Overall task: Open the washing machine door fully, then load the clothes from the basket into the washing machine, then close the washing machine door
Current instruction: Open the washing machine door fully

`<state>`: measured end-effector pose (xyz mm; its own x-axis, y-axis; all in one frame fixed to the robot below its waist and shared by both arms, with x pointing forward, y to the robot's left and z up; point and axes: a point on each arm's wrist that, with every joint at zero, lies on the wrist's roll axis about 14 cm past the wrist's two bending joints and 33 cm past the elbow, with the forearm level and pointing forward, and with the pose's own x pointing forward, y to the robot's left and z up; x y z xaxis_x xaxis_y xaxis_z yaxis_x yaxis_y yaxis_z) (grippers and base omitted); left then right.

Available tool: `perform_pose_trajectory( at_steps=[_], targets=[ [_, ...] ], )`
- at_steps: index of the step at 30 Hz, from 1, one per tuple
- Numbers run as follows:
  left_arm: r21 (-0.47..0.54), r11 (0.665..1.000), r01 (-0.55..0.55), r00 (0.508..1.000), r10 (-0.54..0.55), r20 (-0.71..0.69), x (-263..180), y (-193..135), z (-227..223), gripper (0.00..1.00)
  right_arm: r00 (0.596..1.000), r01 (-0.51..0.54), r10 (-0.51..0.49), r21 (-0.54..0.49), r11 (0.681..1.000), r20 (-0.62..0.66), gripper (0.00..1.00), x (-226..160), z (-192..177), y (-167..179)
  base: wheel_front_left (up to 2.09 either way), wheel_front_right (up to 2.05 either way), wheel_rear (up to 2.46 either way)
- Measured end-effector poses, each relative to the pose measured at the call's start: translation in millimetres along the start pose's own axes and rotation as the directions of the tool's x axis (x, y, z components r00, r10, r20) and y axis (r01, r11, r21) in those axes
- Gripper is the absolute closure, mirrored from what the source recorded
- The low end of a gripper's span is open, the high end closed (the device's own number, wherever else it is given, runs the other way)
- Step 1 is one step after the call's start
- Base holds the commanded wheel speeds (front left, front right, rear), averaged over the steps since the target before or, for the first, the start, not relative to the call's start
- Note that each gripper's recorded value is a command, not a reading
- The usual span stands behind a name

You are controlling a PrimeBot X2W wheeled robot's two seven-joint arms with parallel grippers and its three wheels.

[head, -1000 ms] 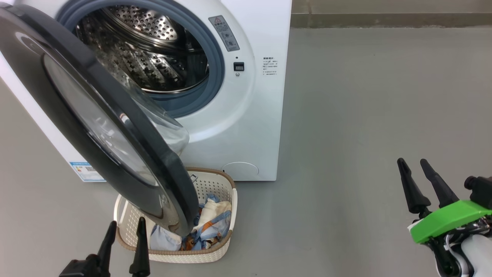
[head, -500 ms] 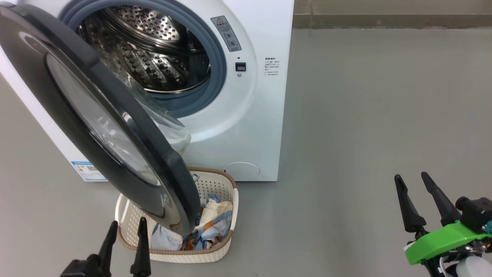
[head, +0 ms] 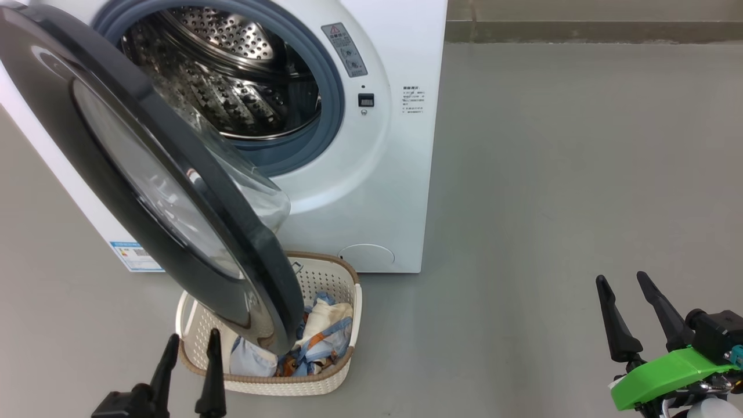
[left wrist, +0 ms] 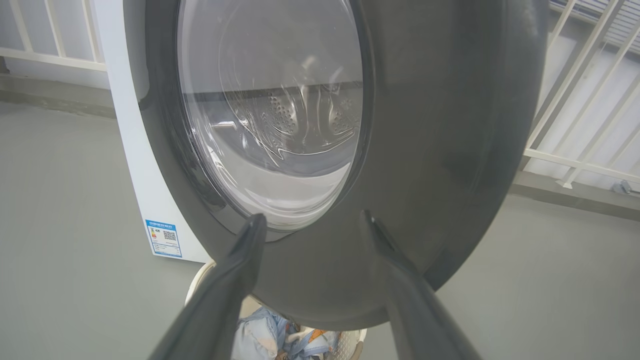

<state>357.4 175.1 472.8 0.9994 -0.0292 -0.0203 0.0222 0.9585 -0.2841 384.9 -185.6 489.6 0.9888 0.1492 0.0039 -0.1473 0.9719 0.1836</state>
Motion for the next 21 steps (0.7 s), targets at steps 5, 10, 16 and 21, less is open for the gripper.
perform_pose_trajectory(
  at_steps=[5, 10, 16, 21],
  targets=[
    [0.003, 1.0, 0.002, 0.998, -0.002, 0.056, 5.1, 0.0, 18.3, 1.0, 1.0, -0.003, 0.003, 0.001, 1.0, -0.001, 0.0, 0.8, -0.4, 1.1, 0.0, 0.0, 0.0],
    [0.018, 0.999, 0.029, 0.975, -0.032, 0.222, 14.2, -7.9, 73.2, 1.0, 1.0, -0.006, 0.006, 0.002, 1.0, -0.003, 0.0, 1.3, -1.4, 2.0, 0.0, 0.0, 0.0],
    [0.043, 0.99, 0.137, 0.895, -0.143, 0.422, 8.0, -45.0, 140.1, 1.0, 1.0, -0.003, 0.003, 0.003, 1.0, -0.006, 0.0, 0.6, -2.4, 1.3, 0.0, 0.0, 0.0],
    [0.03, 0.953, 0.301, 0.849, -0.282, 0.448, 7.0, -98.2, 149.4, 1.0, 1.0, 0.0, 0.0, 0.008, 1.0, -0.007, 0.0, 0.3, -3.4, 1.1, 0.0, 0.0, 0.0]
  ],
)
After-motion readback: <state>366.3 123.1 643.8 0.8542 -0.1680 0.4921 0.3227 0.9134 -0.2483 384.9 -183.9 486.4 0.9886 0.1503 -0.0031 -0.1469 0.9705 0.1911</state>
